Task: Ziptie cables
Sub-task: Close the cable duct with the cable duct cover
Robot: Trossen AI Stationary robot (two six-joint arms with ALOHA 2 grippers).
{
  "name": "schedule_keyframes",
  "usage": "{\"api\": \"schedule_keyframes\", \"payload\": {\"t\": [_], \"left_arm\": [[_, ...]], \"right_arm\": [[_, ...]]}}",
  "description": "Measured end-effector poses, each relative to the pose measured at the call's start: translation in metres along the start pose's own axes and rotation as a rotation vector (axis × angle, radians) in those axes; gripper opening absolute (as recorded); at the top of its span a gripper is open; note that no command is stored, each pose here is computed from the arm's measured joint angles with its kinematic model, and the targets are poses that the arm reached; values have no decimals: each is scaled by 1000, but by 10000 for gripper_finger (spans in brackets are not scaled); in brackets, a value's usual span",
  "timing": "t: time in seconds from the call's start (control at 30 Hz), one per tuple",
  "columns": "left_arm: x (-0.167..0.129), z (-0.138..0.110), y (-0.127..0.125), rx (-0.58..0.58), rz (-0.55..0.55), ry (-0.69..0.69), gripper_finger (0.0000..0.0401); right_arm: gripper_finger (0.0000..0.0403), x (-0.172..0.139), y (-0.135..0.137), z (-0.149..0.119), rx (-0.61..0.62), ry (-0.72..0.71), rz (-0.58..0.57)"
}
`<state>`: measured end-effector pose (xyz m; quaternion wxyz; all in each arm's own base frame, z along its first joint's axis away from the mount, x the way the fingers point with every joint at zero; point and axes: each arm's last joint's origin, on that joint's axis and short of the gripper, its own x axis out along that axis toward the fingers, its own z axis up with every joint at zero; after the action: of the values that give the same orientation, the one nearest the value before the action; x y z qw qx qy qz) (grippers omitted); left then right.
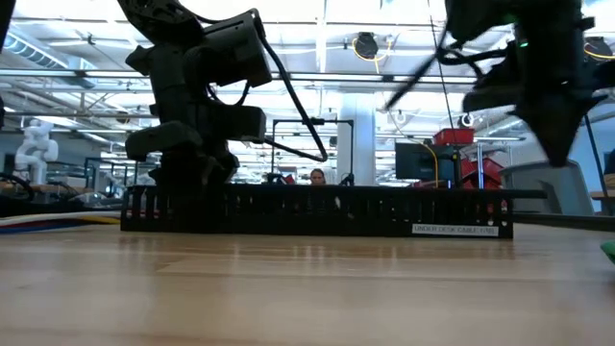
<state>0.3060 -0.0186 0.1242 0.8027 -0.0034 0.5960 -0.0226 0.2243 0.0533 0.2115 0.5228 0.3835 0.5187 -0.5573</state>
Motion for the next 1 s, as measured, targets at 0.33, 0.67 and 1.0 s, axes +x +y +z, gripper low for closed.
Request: {"api": "schedule_keyframes", "payload": {"t": [0.33,0.67,1.0], "left_arm": [[0,0,0,17,0,-3,248],[0,1,0,17,1,-4,248],[0,1,0,16,1,-4,248]], "right_arm": [[0,-3,-7,-5,62,13,-55],[0,16,32,-3,68,8,115],[0,-24,14,4,52,-167,36]]}}
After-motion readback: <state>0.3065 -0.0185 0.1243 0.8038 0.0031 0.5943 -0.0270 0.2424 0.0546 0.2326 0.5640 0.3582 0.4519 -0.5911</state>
